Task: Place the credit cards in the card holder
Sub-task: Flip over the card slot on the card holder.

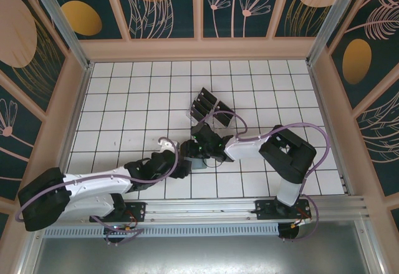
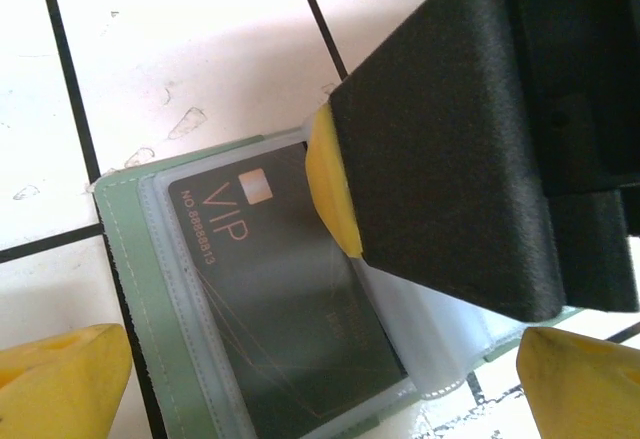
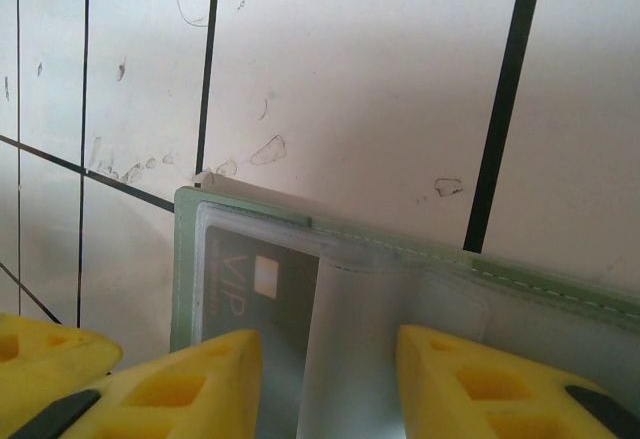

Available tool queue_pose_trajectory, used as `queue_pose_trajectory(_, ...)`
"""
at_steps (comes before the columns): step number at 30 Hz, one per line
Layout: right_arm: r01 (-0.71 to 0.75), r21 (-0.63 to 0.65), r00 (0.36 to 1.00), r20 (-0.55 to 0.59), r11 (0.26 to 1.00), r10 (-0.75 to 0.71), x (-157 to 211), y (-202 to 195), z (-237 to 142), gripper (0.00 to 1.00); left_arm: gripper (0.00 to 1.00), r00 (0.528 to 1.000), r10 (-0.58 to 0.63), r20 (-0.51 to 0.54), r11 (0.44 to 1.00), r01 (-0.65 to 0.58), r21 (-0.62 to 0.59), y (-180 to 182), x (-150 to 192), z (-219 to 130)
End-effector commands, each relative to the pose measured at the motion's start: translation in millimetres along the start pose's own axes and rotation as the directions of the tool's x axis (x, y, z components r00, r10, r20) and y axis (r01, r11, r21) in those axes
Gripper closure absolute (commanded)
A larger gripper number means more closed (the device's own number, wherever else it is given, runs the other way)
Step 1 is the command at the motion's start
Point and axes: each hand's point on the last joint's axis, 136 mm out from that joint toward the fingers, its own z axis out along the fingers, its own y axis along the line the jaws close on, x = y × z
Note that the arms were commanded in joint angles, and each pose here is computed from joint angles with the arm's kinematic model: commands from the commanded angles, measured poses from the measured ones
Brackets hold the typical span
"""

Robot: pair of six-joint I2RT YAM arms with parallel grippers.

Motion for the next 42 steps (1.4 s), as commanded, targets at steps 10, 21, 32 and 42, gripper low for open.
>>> queue_pose_trajectory(10, -0.018, 0.008, 0.999, -0.046, 1.000, 0.018, 17, -5, -1, 0.59, 0.01, 0.999, 0.036, 0.028, 0.995, -0.034, -0.094, 12, -4, 10)
queue_pose_trajectory(21, -0.012, -0.014, 0.999, -0.038, 1.000, 0.011, 12, 5, -6, 0.59, 0.01, 0.999, 0.046, -0.002, 0.989, -0.045, -0.140, 22, 8, 17)
queue_pose_trajectory(32, -0.004, -0.026, 0.997, 0.071, 1.000, 0.005, -19, 15, -40, 0.59, 0.01, 0.999, 0.031, -0.015, 0.988, -0.033, -0.153, 28, 16, 18)
queue_pose_trajectory(42, -0.036, 0.007, 0.996, 0.082, 0.999, 0.035, -14, -7, -48, 0.59, 0.02, 1.000, 0.026, -0.014, 0.988, -0.028, -0.152, 29, 17, 18)
